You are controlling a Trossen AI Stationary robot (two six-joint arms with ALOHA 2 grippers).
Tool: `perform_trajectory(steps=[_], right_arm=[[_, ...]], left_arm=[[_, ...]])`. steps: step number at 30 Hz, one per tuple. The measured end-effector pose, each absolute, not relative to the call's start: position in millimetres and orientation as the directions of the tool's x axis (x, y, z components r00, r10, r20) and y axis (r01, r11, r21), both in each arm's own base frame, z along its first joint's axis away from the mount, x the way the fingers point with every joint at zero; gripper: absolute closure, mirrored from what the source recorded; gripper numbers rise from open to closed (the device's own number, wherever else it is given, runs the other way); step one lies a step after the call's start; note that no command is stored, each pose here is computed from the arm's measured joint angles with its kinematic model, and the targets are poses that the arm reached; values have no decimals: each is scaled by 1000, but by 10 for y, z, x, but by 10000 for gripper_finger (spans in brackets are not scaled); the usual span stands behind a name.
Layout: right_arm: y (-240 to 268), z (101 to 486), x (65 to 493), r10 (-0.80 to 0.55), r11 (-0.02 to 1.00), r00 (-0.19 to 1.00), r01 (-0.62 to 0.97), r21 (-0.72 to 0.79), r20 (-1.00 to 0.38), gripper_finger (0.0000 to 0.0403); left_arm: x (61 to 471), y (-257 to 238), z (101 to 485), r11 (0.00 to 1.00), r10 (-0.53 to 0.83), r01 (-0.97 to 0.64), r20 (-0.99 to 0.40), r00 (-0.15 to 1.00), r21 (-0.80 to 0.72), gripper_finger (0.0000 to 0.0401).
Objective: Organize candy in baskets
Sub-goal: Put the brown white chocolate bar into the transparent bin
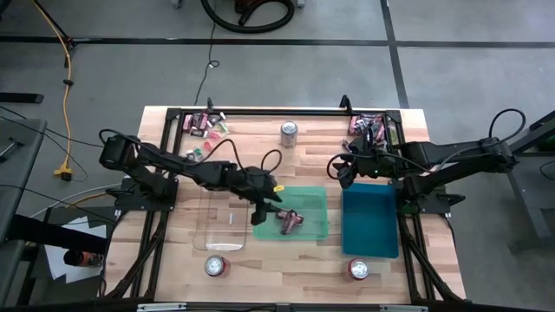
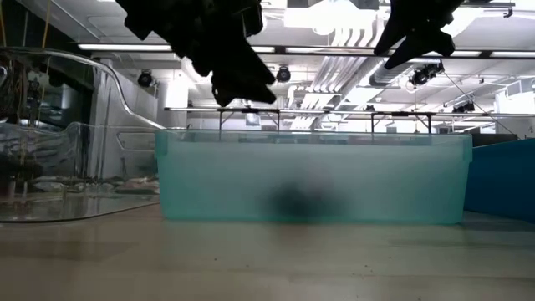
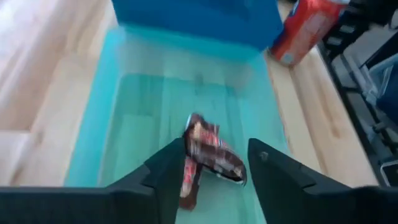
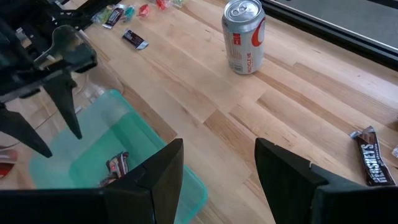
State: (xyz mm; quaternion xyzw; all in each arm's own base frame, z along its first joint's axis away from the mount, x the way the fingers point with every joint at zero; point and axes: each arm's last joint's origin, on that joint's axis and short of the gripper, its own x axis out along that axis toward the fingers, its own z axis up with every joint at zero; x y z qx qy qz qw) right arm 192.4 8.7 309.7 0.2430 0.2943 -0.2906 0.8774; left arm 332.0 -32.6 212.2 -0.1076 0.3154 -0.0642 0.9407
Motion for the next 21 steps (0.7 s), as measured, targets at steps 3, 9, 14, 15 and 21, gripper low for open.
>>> perform_trajectory(steps=[3,9,14,15,21], right_arm=[[91,3096,1925,-352,716,661,646,264,-663,210],[93,3097,1926,-349,716,663,645,268,-662,210],[85,3104,1930,-375,708,662,656,260,-649,210],[84,3104,1929,-376,708,662,657,259,-649,210],[85,3105,1930,-376,706,662,657,262,-648,210]], left_arm=[[3237,-221,2276,973,-165,38,-573,803,-228,215],[2871,147,2796,983,98,-171,-598,795,-66,206],[2484,393,3060,921,321,-389,-582,747,8,205],[2428,426,3092,912,339,-410,-580,741,9,205],[2215,542,3179,897,377,-439,-588,715,41,205]])
